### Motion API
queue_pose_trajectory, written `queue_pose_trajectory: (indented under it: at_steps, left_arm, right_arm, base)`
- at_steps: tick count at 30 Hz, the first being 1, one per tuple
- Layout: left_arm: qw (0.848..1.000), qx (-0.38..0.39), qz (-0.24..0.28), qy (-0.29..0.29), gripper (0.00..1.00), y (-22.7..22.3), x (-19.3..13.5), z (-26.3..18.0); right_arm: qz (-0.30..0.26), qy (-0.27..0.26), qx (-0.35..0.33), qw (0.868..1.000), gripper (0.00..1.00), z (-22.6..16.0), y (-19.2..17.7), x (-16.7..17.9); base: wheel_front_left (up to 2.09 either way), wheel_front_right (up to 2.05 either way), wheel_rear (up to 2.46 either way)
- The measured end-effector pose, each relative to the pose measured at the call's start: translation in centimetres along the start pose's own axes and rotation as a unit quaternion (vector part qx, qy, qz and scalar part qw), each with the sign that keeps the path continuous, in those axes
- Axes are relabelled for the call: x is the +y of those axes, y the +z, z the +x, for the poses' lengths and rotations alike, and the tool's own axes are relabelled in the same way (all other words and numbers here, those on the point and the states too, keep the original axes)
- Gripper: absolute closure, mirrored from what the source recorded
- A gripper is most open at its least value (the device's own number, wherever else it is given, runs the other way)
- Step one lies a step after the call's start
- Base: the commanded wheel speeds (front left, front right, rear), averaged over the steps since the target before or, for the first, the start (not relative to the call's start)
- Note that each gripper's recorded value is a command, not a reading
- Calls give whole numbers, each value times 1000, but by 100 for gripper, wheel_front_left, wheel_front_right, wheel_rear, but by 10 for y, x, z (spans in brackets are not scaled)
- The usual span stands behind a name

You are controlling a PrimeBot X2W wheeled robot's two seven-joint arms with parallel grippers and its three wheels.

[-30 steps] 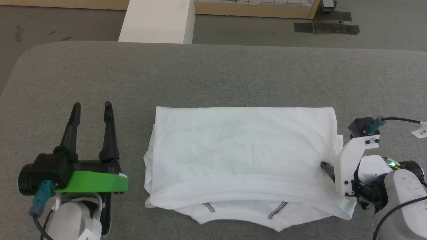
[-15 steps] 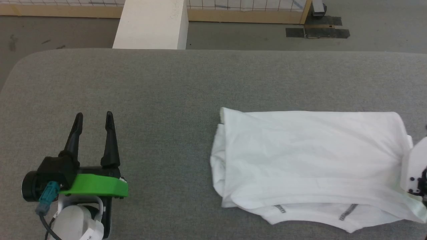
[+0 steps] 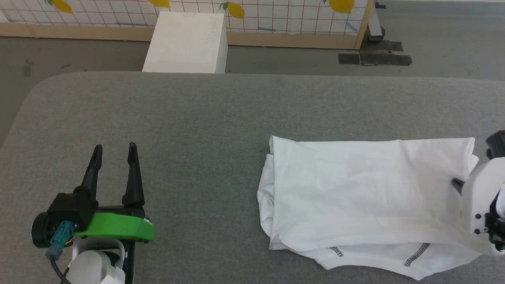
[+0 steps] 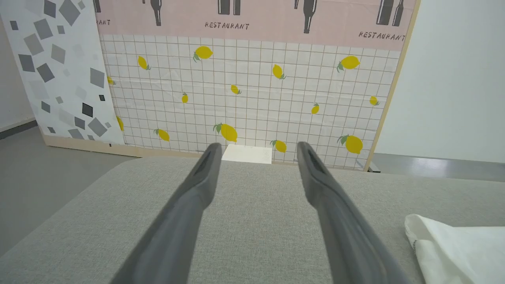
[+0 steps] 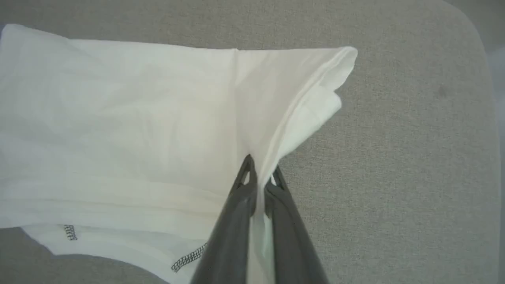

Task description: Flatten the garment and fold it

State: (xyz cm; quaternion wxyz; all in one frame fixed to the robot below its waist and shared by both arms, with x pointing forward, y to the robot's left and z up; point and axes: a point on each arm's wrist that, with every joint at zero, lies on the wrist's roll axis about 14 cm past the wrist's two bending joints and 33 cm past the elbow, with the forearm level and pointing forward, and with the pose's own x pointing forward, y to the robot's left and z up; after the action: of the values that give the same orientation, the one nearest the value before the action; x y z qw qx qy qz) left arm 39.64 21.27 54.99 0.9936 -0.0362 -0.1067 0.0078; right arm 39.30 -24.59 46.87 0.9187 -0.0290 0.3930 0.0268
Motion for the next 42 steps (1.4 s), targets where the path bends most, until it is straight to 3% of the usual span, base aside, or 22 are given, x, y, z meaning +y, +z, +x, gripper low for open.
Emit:
queue_pose_trajectory:
  at_steps: [4, 15, 22, 28, 29, 30, 31, 35, 42]
  left_arm:
    - [1000, -4, 3, 9, 0, 4, 6, -4]
    - [999, 8, 4, 32, 0, -1, 21, -18]
    - [998, 18, 5, 60, 0, -4, 36, -31]
    - [996, 26, 10, 83, 0, -6, 51, -41]
    - [996, 27, 11, 85, 0, -6, 52, -42]
    - [996, 28, 11, 87, 0, -7, 53, -43]
    - [996, 28, 10, 89, 0, -7, 54, -44]
    - [996, 26, 9, 90, 0, -5, 54, -44]
    - [997, 18, 4, 71, 0, -4, 43, -35]
  right_arm:
    - [-34, 72, -40, 996, 100, -11, 20, 54]
    - [-97, 210, -40, 972, 100, 12, 26, 175]
    - [-144, 243, 1, 959, 100, 42, 13, 222]
    - [-178, 246, 54, 951, 100, 67, -17, 239]
    - [-182, 245, 59, 950, 91, 70, -21, 241]
    - [-190, 244, 61, 949, 66, 72, -22, 242]
    - [-199, 243, 57, 948, 0, 73, -22, 244]
    - [-217, 259, 2, 941, 0, 67, -2, 262]
    - [-245, 302, -106, 915, 0, 31, 37, 296]
  base:
    - [0, 0, 0]
    - [0, 0, 0]
    - [0, 0, 0]
    - [0, 0, 0]
    - [0, 0, 0]
    - [0, 0, 0]
    - [0, 0, 0]
    - [0, 0, 0]
    - [0, 0, 0]
